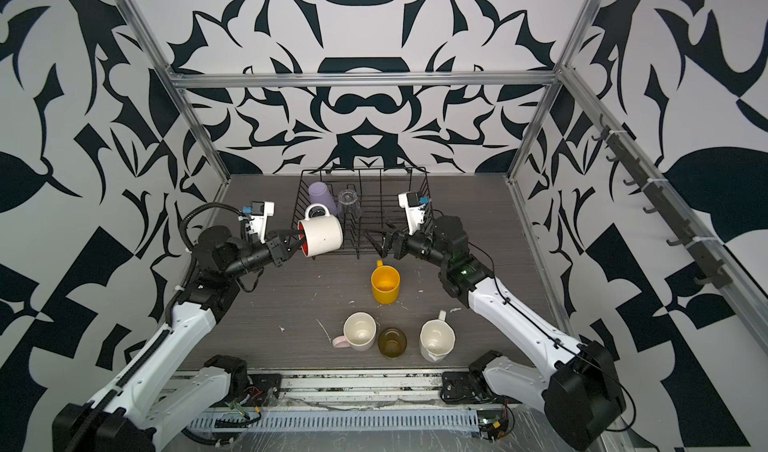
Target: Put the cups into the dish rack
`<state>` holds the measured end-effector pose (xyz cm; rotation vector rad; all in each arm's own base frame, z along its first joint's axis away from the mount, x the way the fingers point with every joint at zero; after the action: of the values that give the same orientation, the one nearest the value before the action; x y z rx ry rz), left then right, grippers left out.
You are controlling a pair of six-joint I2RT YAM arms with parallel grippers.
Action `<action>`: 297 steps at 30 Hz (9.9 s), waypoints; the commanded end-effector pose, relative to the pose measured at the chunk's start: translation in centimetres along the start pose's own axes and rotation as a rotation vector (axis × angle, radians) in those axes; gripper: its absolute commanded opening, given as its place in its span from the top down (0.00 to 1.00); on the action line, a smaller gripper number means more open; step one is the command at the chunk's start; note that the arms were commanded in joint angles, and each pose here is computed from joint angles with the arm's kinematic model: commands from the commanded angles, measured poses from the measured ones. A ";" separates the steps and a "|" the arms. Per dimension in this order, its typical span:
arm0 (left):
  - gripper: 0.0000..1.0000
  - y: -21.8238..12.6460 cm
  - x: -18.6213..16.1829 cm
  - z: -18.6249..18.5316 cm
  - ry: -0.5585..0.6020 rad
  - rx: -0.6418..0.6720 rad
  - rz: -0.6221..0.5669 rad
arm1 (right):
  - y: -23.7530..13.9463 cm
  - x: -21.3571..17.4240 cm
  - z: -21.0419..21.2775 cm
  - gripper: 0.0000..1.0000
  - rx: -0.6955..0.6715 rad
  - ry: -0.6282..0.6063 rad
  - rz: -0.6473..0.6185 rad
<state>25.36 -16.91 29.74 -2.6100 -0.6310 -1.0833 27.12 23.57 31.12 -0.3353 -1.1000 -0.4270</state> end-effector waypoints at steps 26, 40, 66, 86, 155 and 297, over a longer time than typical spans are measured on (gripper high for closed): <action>1.00 -0.2 0.6 -5.3 0.064 -0.285 0.115 | 1.8 3.9 9.2 0.00 0.567 -0.272 -0.122; 1.00 -0.1 0.6 -5.5 0.035 -0.322 0.142 | 4.6 1.6 10.6 0.01 0.611 -0.276 -0.030; 1.00 -0.1 0.6 -5.6 0.033 -0.323 0.138 | 7.4 0.5 10.7 0.13 0.608 -0.202 0.025; 1.00 0.1 1.2 -5.3 0.025 -0.291 0.117 | 8.4 1.2 9.4 1.00 0.477 -0.138 0.051; 0.01 -11.9 4.2 6.6 0.004 0.893 -0.431 | 5.8 5.3 -16.8 1.00 -0.718 -0.269 0.694; 0.27 -1.3 -12.8 0.2 0.024 0.512 0.594 | -2.3 -2.4 -10.3 0.13 -0.686 -0.088 0.617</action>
<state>17.27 -19.44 20.56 -2.1798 -0.1216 -0.6324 33.12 17.37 24.11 -1.2798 -0.8347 -0.1836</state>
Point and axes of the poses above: each gripper's point midway between its finger pads, its own y axis out along the fingers, its own z axis along the line the jaws close on, x = y × z, the point moved 3 cm from there along -y, back along the fingers, and after that the axes turned 6 degrees about -y, right-handed, at the moved point
